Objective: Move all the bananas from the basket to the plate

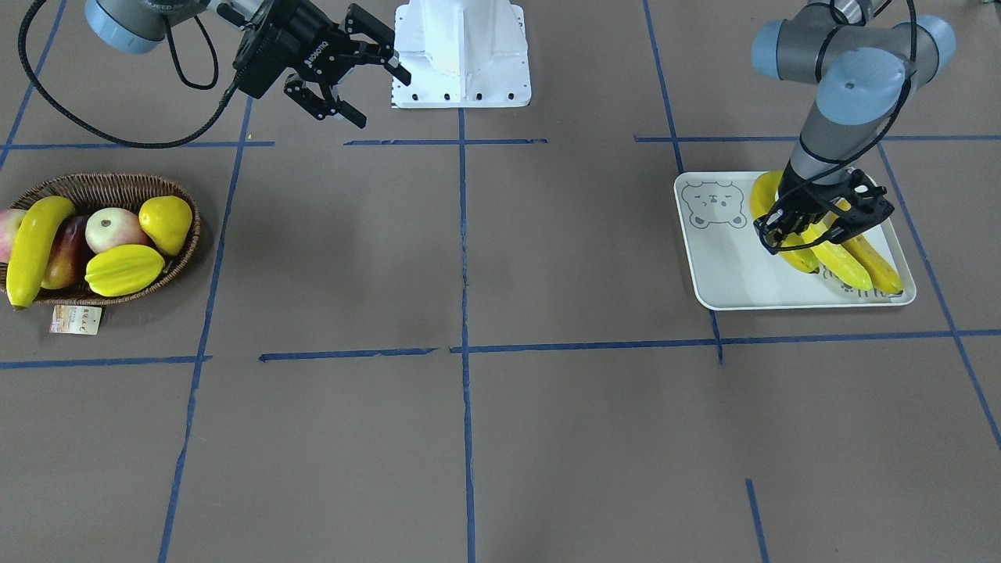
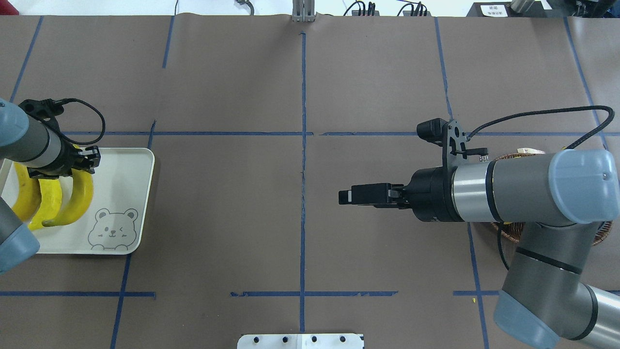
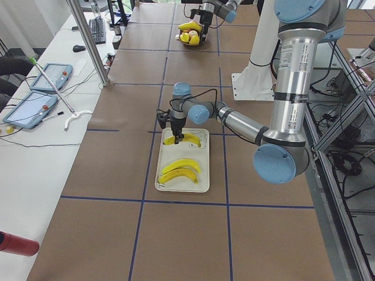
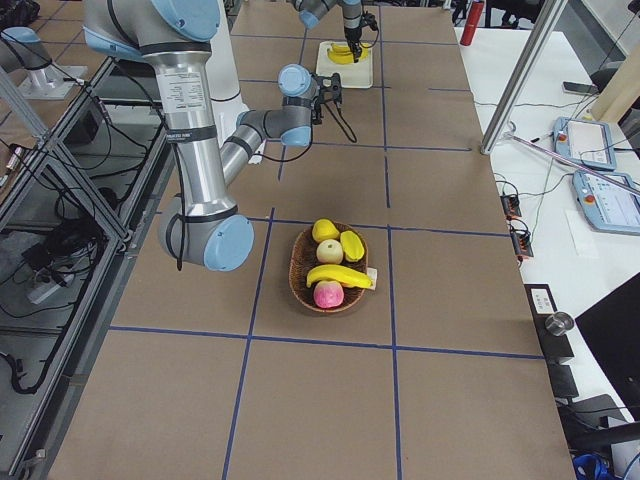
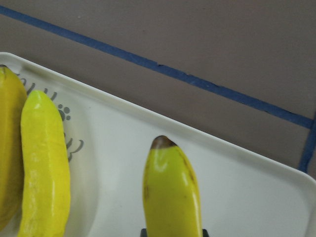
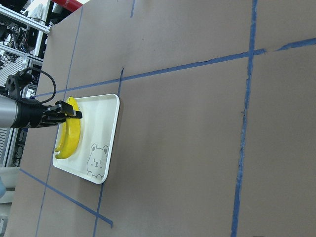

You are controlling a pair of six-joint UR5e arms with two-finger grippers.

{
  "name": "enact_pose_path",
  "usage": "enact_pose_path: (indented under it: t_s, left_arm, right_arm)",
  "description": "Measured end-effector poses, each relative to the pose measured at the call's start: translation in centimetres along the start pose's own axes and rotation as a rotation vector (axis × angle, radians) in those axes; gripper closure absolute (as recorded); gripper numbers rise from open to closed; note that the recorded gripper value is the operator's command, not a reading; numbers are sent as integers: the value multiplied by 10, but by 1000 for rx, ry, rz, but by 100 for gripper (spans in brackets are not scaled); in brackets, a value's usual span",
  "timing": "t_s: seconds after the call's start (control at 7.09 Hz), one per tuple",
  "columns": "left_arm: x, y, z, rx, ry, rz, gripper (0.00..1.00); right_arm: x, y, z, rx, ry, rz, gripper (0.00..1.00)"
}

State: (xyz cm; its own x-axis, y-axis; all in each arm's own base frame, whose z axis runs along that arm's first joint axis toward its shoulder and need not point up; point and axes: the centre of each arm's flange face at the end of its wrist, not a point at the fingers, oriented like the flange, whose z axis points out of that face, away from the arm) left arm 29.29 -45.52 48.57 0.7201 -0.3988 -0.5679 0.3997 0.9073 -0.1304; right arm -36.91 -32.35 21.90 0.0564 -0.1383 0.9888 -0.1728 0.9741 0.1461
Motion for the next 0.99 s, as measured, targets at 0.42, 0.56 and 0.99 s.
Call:
enact_pose_path:
  t_s: [0.42,0.56,0.99]
  left_arm:
    - [-9,-2,12,4,-26,-1,0]
    - [-7,-2,11,7,-23,1,0]
    - [17,6,-23,17,60,26,0]
  right_arm:
    - [6,0,-2,3,12,4,0]
    - [11,-1,-4,4,20,7,0]
    - [72,-19,-39,26,137,34,0]
